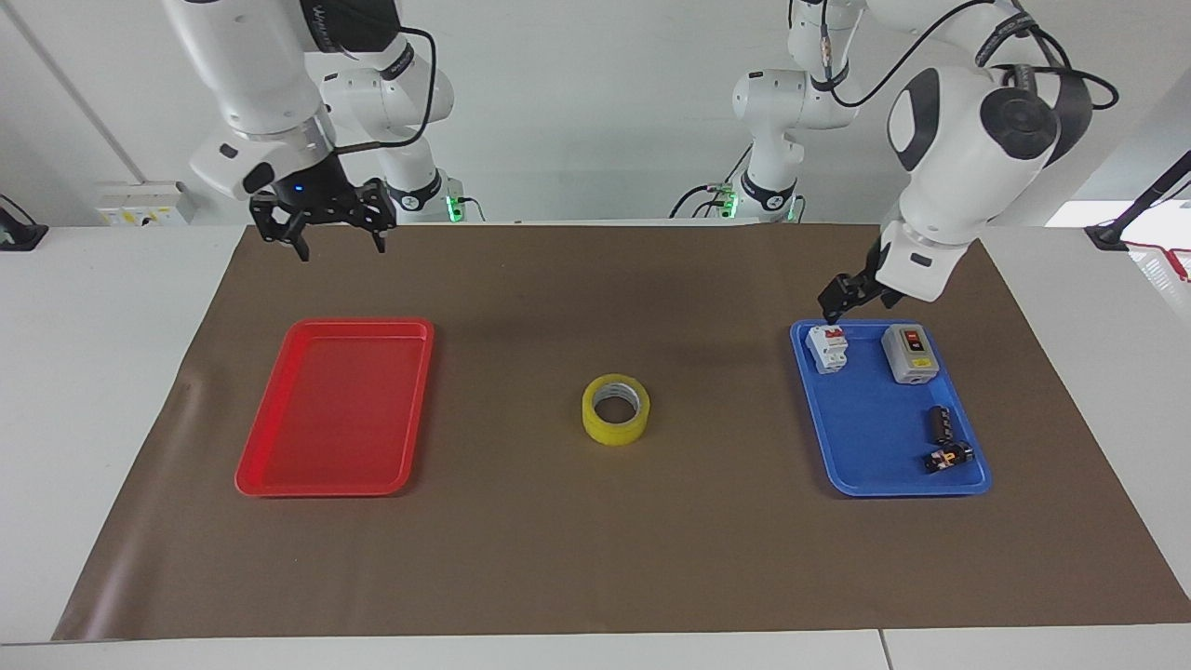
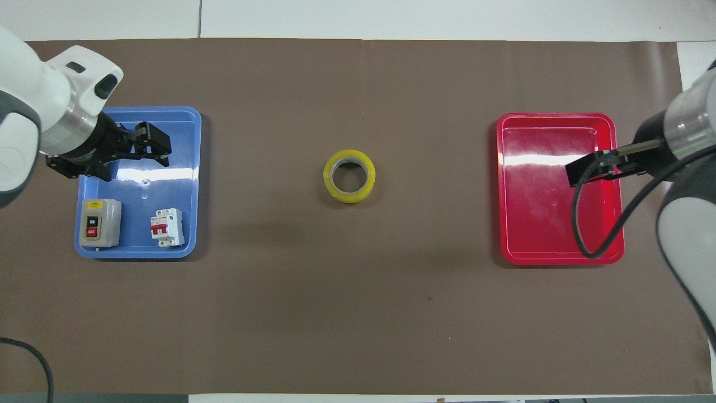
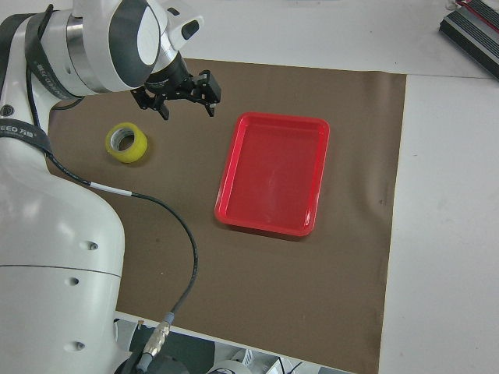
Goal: Place and move tape with both arms
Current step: 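Withdraw the left gripper while the right gripper reaches the tape, then grasp the tape with the right gripper and carry it over the red tray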
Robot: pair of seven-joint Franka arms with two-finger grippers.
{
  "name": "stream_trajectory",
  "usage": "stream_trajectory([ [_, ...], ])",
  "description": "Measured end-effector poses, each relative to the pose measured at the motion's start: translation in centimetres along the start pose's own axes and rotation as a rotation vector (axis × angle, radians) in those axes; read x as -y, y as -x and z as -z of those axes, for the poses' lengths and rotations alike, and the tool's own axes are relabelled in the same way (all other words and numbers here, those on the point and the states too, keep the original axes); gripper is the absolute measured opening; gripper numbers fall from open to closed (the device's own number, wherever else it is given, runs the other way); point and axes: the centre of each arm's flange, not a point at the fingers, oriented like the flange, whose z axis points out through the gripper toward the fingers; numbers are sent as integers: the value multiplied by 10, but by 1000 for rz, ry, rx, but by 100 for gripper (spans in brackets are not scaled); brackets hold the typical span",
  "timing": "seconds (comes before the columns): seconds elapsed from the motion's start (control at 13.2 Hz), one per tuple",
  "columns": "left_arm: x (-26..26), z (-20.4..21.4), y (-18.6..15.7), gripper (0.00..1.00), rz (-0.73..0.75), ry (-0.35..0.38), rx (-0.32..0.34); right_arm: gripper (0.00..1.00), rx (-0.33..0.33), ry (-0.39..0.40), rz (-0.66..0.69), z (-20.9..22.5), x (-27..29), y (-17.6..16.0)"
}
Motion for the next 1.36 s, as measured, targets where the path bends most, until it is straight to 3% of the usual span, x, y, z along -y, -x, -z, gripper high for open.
stream_trajectory([
  [0.23, 25, 13, 13, 100, -71, 2, 25, 100, -26, -6, -31, -59, 96, -35],
  [0.53, 24, 16, 37, 100, -88, -2, 34, 100, -52, -21, -30, -134, 200, -49],
  [0.98, 22, 12, 43, 100, -114, -1, 20, 100, -128, 7, 10, -244, 242, -76],
  [1.36, 26, 11, 43, 100, -112, -1, 22, 93, -187, -23, 50, -288, 240, -71],
])
